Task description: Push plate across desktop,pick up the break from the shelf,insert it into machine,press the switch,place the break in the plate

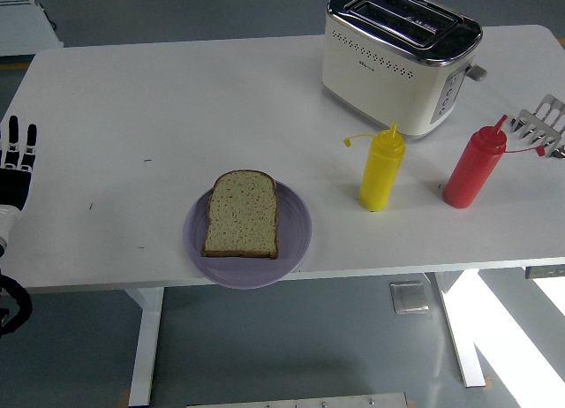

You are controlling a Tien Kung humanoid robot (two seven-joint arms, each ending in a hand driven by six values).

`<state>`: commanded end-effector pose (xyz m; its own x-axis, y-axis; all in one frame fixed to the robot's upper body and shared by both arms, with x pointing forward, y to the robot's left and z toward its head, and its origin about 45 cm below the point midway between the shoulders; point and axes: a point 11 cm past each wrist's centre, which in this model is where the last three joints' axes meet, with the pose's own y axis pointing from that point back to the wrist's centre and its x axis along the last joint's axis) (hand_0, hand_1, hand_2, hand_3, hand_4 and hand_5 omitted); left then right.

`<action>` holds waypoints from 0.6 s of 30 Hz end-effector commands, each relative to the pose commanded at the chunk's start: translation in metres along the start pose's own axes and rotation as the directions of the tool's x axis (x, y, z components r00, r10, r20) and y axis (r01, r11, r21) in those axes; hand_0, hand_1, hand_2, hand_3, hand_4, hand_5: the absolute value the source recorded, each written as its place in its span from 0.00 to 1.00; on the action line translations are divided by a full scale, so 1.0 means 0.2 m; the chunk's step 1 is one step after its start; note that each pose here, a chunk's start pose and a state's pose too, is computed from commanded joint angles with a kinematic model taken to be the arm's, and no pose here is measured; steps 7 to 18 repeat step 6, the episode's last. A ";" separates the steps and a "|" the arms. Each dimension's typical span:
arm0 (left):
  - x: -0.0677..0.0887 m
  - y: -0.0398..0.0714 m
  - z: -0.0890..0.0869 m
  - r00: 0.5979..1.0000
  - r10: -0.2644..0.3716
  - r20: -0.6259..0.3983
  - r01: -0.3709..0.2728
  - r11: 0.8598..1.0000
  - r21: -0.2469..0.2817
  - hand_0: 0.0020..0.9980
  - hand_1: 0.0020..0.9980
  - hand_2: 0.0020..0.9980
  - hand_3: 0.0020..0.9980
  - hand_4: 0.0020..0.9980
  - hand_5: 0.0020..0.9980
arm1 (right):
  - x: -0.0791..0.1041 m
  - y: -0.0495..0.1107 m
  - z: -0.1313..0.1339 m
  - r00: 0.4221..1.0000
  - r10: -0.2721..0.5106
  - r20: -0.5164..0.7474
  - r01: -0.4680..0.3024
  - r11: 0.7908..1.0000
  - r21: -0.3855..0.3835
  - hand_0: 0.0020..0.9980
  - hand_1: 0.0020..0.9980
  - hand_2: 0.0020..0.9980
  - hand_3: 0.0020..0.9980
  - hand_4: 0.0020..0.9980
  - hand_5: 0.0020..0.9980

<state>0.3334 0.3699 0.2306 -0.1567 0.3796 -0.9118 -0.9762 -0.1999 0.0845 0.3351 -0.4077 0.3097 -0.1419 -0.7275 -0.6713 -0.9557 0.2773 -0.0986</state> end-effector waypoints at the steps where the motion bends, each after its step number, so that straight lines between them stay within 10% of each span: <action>1: 0.00 0.00 0.00 1.000 -0.001 0.000 0.001 1.000 0.000 0.75 0.67 0.61 0.60 0.72 1.00 | 0.00 0.00 0.00 1.000 0.000 0.000 0.000 1.000 0.000 0.78 0.71 0.69 0.66 0.74 0.52; 18: -0.01 0.01 0.00 1.000 -0.009 -0.009 0.008 1.000 -0.001 0.75 0.67 0.61 0.60 0.72 1.00 | 0.01 0.00 0.00 1.000 0.004 0.002 -0.004 1.000 -0.003 0.78 0.71 0.69 0.66 0.74 0.52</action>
